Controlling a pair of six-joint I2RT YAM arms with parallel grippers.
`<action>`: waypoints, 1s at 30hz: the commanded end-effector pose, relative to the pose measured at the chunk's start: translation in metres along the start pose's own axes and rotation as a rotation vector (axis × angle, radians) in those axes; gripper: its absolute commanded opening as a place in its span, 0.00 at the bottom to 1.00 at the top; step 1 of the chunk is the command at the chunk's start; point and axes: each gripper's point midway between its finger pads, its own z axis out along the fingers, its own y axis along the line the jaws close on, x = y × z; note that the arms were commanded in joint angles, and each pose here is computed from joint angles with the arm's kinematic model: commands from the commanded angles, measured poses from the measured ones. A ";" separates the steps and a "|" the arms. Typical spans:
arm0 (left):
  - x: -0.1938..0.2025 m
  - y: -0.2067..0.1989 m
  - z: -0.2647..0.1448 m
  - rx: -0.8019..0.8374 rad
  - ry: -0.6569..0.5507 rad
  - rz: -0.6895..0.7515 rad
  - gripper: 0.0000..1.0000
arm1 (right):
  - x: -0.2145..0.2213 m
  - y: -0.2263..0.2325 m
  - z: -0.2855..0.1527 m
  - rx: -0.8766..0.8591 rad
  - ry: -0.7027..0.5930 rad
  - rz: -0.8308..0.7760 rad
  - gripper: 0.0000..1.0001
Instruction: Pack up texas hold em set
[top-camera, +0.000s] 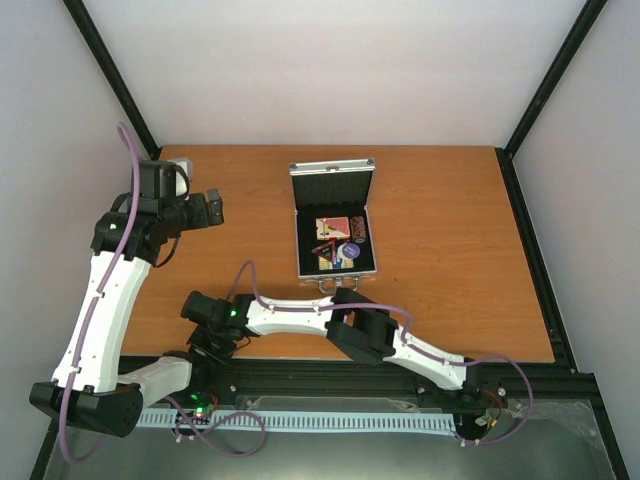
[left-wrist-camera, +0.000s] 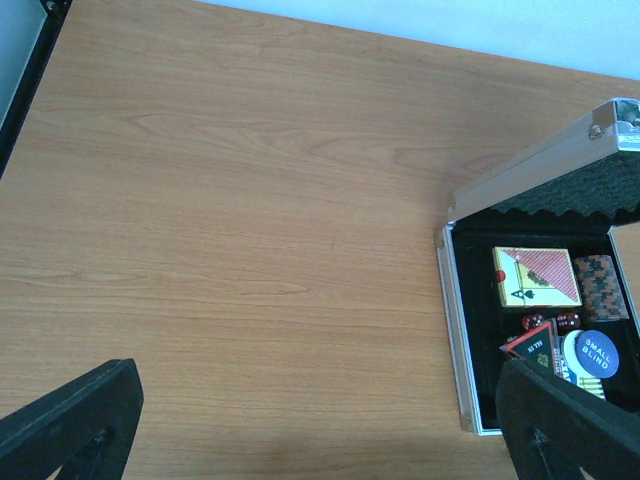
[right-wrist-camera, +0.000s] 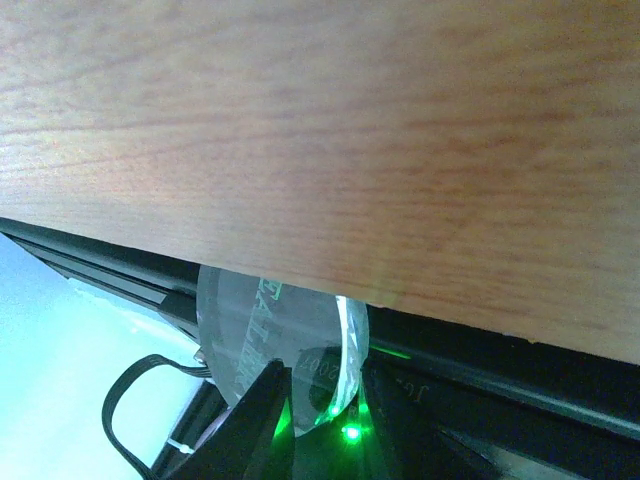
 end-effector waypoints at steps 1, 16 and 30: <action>-0.007 0.000 -0.008 -0.002 -0.028 0.016 1.00 | 0.010 -0.025 0.023 0.066 0.030 -0.050 0.03; -0.009 0.000 -0.012 -0.002 -0.042 0.017 1.00 | -0.045 -0.044 -0.072 -0.017 -0.244 0.026 0.03; -0.006 0.004 -0.007 -0.023 -0.028 0.021 1.00 | -0.039 -0.038 -0.093 -0.006 -0.224 -0.049 0.57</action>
